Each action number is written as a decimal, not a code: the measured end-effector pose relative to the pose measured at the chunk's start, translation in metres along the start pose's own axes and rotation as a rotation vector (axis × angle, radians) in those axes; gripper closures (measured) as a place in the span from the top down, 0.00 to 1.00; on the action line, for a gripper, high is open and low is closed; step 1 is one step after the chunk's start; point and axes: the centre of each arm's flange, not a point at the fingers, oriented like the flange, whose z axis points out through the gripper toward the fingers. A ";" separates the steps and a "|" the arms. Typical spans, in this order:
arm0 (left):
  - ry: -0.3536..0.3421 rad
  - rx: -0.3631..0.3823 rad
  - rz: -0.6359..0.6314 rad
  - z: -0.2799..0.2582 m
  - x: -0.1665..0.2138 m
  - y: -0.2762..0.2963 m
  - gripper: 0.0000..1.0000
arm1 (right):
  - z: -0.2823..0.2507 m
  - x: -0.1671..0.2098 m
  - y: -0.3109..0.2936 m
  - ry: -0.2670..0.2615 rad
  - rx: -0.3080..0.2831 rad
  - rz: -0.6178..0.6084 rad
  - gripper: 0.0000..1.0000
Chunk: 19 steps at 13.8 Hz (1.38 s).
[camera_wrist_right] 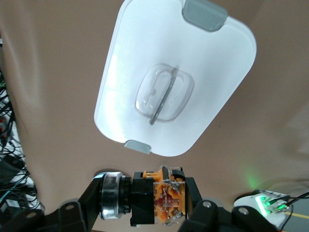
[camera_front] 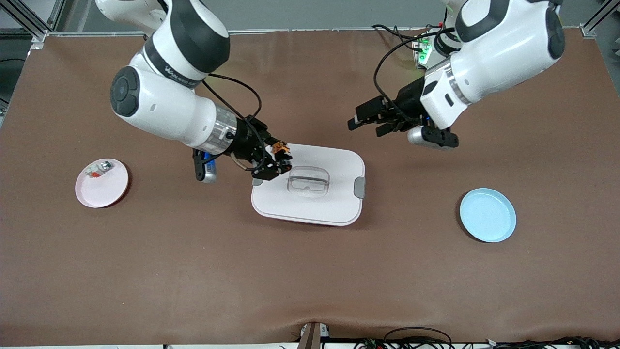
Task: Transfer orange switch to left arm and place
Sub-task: 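Carry the switch over the white box while the left gripper approaches, then grasp the switch with the left gripper and open the right gripper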
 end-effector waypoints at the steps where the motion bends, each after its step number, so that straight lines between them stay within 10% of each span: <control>1: -0.001 -0.021 -0.012 0.008 0.004 -0.001 0.97 | 0.001 -0.007 -0.002 -0.005 0.023 0.010 0.72; 7: 0.008 -0.116 -0.048 0.031 0.013 0.003 0.75 | 0.012 -0.039 -0.010 -0.027 0.084 0.052 0.72; 19: 0.127 -0.172 0.107 0.038 0.048 -0.003 0.67 | 0.029 -0.070 -0.026 -0.073 0.142 0.157 0.72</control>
